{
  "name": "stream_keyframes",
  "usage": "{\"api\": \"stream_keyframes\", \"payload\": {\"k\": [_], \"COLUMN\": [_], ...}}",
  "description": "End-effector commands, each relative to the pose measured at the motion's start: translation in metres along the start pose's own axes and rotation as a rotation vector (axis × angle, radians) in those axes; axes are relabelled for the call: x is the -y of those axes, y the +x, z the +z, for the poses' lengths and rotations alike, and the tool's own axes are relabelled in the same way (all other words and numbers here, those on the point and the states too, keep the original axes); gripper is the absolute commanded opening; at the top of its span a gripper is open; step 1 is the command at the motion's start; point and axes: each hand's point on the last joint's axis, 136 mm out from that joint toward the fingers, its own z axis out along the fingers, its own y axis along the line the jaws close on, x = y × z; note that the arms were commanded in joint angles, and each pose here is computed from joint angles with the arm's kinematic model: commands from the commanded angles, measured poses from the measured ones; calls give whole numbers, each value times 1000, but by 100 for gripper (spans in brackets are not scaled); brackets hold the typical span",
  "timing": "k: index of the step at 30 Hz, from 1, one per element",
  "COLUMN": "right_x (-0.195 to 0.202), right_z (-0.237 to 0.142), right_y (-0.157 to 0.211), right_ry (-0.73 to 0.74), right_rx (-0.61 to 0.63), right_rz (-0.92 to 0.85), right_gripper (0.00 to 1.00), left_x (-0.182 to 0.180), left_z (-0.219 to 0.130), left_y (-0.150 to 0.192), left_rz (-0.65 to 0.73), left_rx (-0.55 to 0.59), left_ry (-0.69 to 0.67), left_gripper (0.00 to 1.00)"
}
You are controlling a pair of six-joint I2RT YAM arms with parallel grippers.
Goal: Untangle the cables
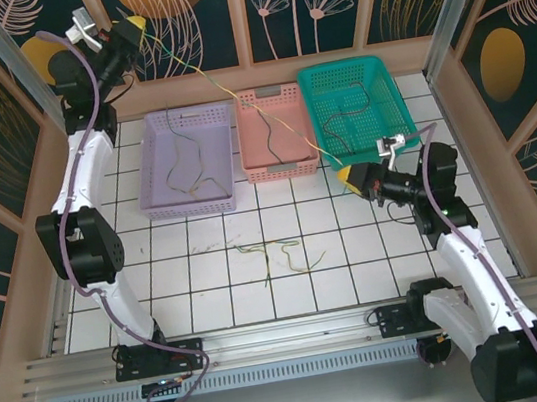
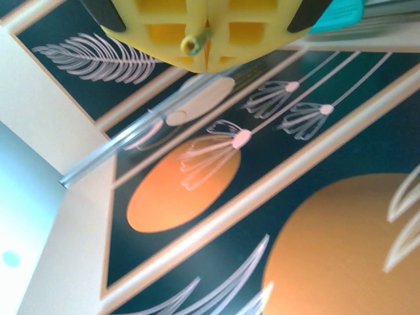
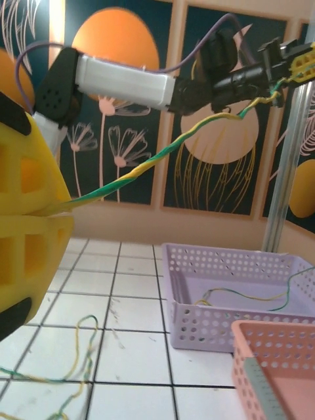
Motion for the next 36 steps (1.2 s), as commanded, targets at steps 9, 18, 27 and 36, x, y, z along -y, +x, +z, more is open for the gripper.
{"api": "stream_keyframes", "payload": {"k": [9,18,27,36], "right_x": [50,61,30,-18], "right_z": [-17,-23,-28,-30], "right_y": [23,26,-5,-46], "right_ry": [66,39,95,77], "right_rx": [-41,-9,80,162], "right_rz": [416,499,279,88], "right_gripper": [0,0,0,0], "left_x": [52,70,34,4], "left_z": [-41,-46,-48,-56], "left_y": [-88,-81,-65,-43], "left_rz": [134,126,93,-39], "left_rx": [329,305,263,238], "left_ry": [198,293,117,38], "left_gripper": [0,0,0,6]}}
